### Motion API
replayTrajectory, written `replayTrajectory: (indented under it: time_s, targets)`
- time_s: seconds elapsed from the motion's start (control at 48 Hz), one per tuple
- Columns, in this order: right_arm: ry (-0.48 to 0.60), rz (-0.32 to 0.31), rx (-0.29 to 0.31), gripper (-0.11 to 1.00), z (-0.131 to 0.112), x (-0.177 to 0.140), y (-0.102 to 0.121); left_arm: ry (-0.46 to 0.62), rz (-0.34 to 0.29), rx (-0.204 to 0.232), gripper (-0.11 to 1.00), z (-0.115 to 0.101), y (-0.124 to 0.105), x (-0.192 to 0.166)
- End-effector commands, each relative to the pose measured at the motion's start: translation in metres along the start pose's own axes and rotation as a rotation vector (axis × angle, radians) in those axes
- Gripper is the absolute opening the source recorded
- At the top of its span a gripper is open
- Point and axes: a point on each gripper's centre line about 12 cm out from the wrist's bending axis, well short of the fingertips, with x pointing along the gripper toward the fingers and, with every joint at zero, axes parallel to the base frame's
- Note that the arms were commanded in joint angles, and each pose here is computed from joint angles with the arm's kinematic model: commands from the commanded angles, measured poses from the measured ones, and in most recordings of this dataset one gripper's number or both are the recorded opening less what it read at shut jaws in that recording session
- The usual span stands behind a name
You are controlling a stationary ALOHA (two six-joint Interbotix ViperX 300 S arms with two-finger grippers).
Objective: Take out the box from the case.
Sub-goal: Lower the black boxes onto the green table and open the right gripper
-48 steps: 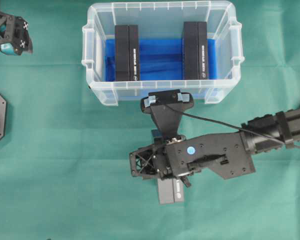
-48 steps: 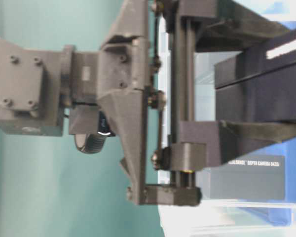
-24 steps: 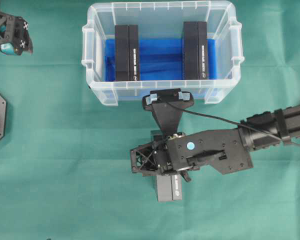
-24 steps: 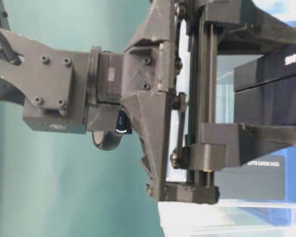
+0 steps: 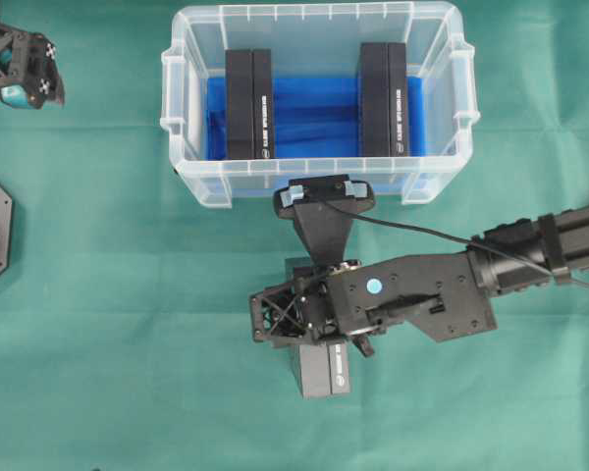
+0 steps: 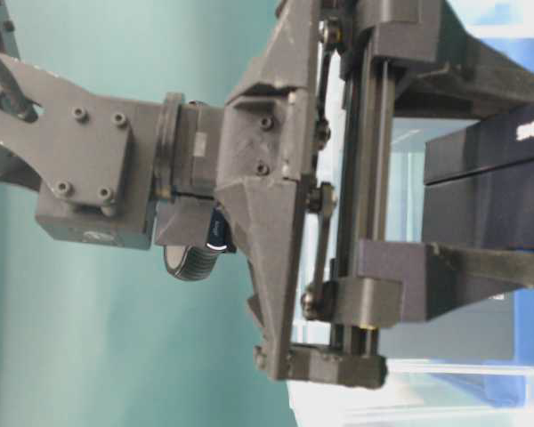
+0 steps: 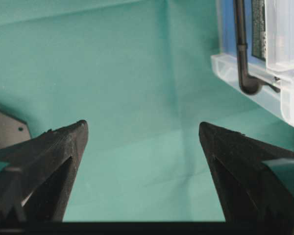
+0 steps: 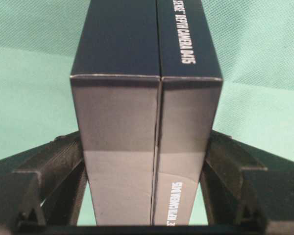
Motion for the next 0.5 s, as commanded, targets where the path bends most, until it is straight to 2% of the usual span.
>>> replayTrajectory:
  time_s: [0.0,0.167,0.271,0.333,0.479]
  targets:
    - [0.009,0.039,0.000,0.67,0.0002,-0.0152,0.0034,-0.014,-0.013,-0.001,0.95,0.0016,-0.0003,-0.0042]
    - [0.003,0.018,0.002,0.67,0.0009,-0.0160,0.0013,-0.017,-0.016,-0.002,0.95,0.0018,0.0000,-0.0050]
    - [-0.007,-0.009,0.002,0.86,0.0019,-0.0185,-0.0008,-0.016,-0.017,-0.001,0.95,0.0015,-0.0002,-0.0050]
    - [-0.014,-0.021,0.001,0.94,0.0027,-0.0198,-0.0017,-0.016,-0.017,-0.001,0.95,0.0015,-0.0002,-0.0050]
    - [-0.030,-0.018,-0.006,0.92,0.0037,-0.0228,-0.0003,-0.016,-0.015,-0.002,0.95,0.0019,-0.0002,-0.0046]
